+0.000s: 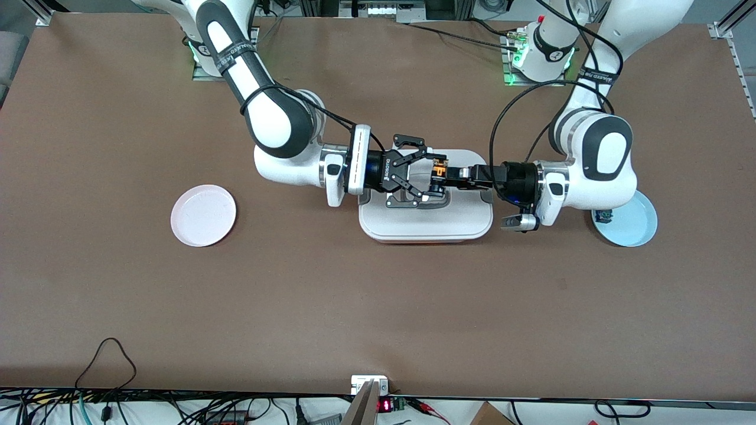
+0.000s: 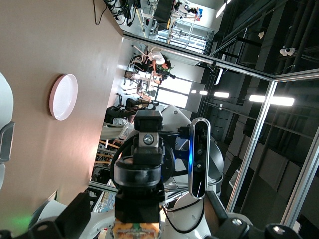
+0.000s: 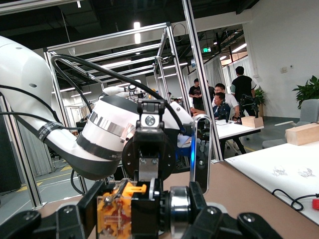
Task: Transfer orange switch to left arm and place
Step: 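Grasp the orange switch with the left gripper, then open the right gripper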
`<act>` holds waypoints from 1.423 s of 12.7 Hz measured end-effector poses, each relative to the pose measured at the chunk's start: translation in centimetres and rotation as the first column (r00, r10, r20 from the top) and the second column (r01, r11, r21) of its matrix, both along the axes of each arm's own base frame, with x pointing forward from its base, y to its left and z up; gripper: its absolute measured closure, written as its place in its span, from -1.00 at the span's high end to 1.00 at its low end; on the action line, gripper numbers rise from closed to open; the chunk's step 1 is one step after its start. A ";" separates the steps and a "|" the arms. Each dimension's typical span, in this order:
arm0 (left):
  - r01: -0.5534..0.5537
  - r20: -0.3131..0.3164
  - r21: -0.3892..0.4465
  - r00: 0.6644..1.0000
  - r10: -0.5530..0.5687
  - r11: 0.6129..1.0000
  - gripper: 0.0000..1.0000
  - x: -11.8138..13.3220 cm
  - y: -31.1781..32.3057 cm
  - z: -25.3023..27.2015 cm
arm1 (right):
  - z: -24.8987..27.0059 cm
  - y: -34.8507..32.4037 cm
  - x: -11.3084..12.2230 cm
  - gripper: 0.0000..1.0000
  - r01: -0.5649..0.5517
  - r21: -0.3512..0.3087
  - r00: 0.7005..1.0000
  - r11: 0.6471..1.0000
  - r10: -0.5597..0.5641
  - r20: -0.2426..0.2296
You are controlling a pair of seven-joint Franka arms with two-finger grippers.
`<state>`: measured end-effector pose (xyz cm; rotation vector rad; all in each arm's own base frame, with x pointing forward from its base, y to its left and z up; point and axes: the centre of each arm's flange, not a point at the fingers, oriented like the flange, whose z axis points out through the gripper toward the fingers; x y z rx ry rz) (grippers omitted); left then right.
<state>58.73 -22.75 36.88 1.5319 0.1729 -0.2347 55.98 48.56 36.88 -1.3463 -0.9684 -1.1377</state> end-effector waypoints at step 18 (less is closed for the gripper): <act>0.009 0.009 -0.002 1.000 -0.009 1.000 -0.15 -0.2 -0.5 -0.2 | 0.2 0.0 0.1 0.44 0.002 0.002 1.000 1.000 -0.002 0.000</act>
